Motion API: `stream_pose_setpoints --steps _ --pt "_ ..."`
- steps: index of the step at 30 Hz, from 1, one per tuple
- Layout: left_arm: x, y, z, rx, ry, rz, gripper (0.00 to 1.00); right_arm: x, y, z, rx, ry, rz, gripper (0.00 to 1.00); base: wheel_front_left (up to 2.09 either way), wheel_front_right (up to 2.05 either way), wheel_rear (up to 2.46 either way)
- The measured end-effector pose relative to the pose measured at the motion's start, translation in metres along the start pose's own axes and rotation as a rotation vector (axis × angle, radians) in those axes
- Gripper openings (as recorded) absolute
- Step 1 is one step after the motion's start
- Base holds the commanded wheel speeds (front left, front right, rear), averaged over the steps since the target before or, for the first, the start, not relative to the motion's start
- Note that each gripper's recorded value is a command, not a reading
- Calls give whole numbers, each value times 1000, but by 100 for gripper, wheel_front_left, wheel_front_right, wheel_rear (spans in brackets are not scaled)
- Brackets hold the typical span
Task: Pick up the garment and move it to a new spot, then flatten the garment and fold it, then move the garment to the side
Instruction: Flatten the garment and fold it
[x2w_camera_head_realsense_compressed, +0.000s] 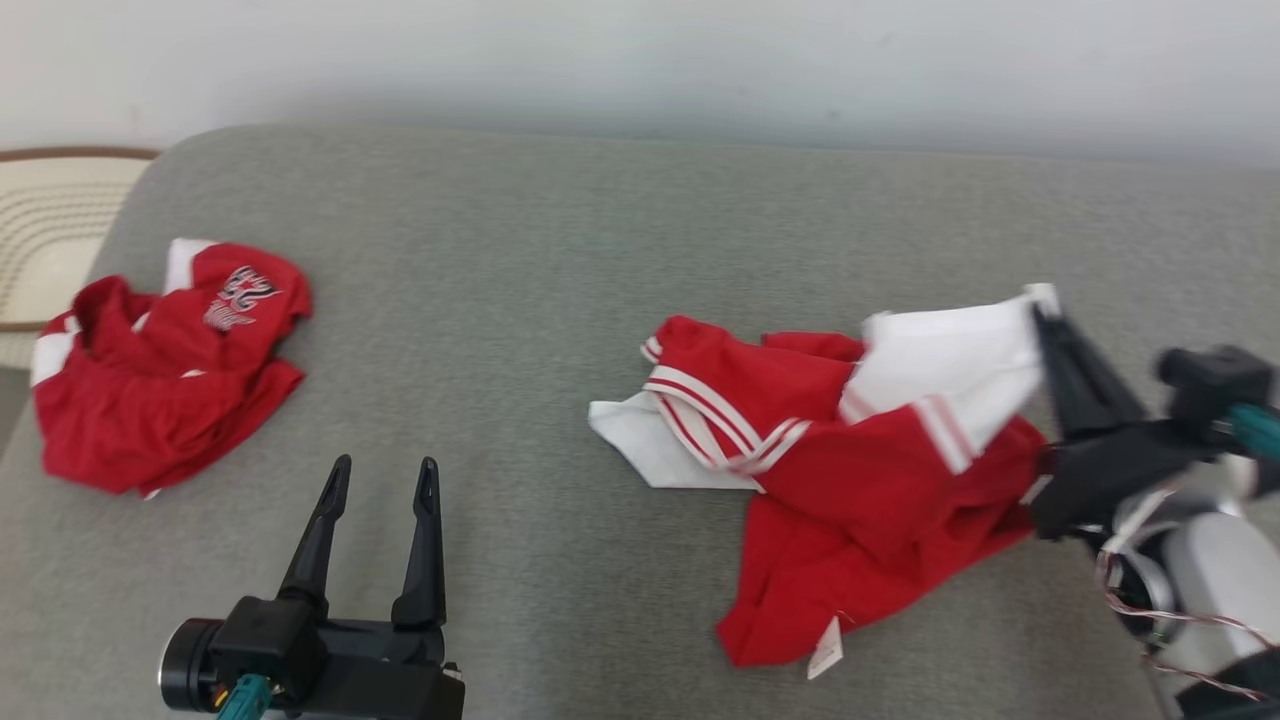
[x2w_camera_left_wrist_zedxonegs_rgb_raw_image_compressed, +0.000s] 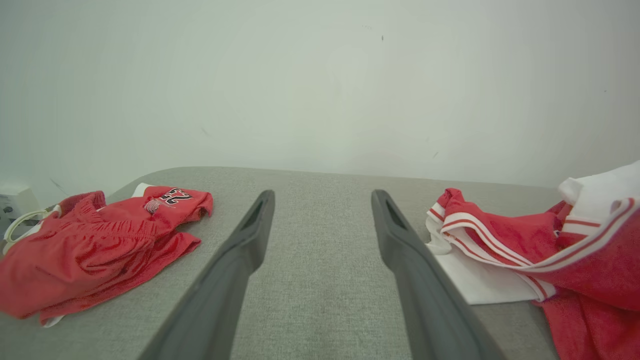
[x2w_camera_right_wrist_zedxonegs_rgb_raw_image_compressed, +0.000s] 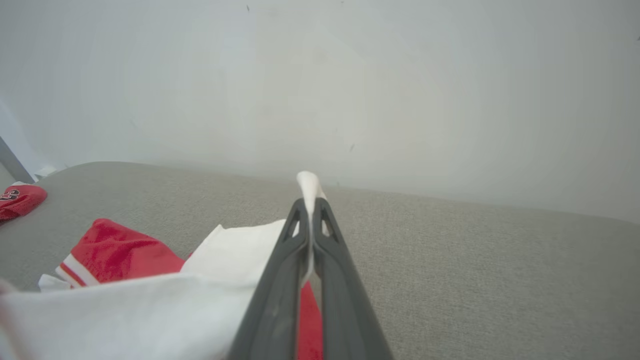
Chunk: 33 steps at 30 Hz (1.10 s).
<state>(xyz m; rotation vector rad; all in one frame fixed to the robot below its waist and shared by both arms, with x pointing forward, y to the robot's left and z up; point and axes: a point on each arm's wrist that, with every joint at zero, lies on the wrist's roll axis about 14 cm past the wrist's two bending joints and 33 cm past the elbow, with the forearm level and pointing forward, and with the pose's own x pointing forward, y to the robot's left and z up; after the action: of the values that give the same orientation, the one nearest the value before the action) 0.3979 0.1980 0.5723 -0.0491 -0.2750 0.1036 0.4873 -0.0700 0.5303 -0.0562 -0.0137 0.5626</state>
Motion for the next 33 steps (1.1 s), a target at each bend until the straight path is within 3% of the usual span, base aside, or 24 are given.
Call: stream_pose_setpoints --steps 4,11,24,25,26,27,33 --pt "6 -15 -5 -8 5 -48 100 -30 -49 3 27 -20 -181 0 0 0 0" --pt "16 -37 -11 -21 12 -113 100 -86 -109 -24 91 24 -437 0 0 0 0" --pt "23 -48 -23 -16 41 -149 100 -142 -146 -91 201 136 -673 0 0 0 0" --pt "23 -48 -23 -17 42 -150 100 -142 -148 -90 197 130 -677 32 0 0 0" --pt "24 -49 -23 -16 42 -153 100 -142 -148 -88 195 117 -682 88 0 0 0" --pt "24 -49 -23 -15 41 -154 100 -143 -148 -86 192 105 -686 100 0 0 0" --pt "15 -46 -17 -7 41 -150 100 -149 -142 -65 154 29 -687 100 0 0 0"
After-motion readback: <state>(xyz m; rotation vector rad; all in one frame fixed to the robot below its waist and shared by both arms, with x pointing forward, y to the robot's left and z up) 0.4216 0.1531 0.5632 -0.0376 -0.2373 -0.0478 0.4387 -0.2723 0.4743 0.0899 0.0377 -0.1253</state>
